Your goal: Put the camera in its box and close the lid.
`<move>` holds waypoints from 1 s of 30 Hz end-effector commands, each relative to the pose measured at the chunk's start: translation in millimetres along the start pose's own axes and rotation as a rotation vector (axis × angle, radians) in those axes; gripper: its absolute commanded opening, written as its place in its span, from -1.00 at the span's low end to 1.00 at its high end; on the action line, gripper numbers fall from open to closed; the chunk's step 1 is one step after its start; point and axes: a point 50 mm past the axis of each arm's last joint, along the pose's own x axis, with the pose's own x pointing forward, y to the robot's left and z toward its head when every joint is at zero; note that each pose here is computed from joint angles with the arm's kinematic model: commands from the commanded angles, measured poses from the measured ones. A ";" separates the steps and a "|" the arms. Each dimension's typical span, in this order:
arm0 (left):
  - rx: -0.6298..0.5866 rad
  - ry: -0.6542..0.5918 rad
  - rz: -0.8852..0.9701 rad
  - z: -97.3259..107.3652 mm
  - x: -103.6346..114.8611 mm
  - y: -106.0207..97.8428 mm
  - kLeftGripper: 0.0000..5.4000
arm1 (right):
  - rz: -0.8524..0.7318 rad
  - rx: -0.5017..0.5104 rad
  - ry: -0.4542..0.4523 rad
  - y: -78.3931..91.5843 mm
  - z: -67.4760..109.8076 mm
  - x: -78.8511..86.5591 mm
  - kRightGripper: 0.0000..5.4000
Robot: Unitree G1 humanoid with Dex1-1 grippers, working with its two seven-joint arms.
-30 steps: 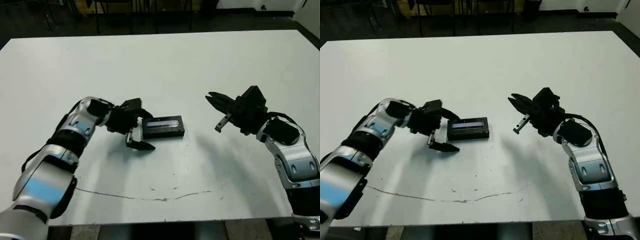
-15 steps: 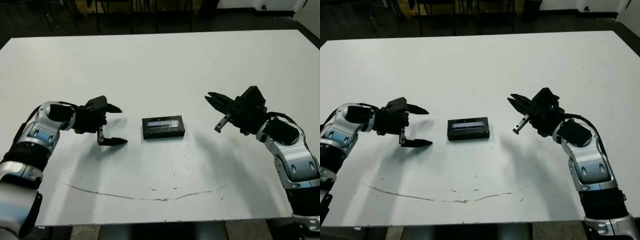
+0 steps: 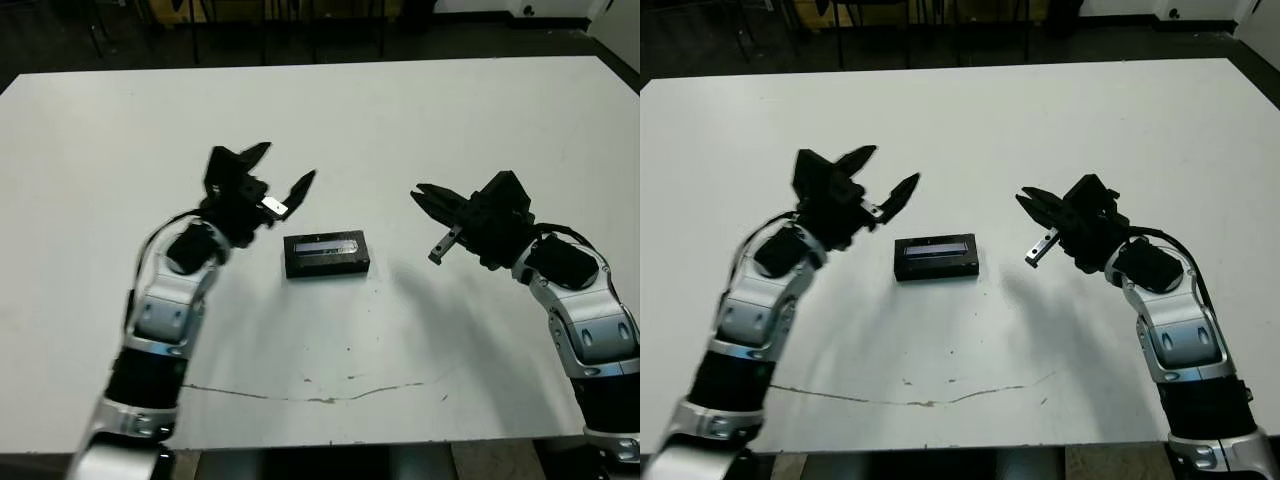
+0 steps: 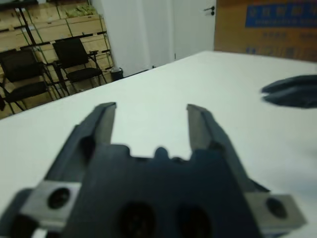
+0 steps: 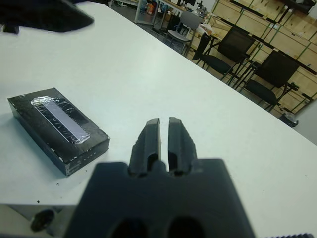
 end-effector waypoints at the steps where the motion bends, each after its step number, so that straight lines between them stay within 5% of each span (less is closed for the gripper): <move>1: 0.021 0.140 -0.025 -22.0 3.2 -16.8 -0.10 | -0.008 0.010 0.030 0.3 -6.6 -3.0 -1.00; 7: -0.042 0.279 -0.075 -47.9 7.7 -42.8 -0.53 | -0.014 0.017 0.020 1.3 -7.1 -3.5 -1.00; 13: -0.055 0.426 -0.054 -74.5 -0.4 -47.8 -0.97 | -0.019 0.033 0.028 1.0 -7.5 -4.9 -1.00; 23: -0.091 0.653 -0.098 -100.1 -12.3 -39.6 -0.99 | -0.013 0.039 0.034 2.3 -6.8 -4.7 -1.00; 30: -0.191 0.601 -0.115 -92.5 -15.3 -38.0 -0.99 | -0.006 0.047 0.031 2.9 -7.0 -4.9 -1.00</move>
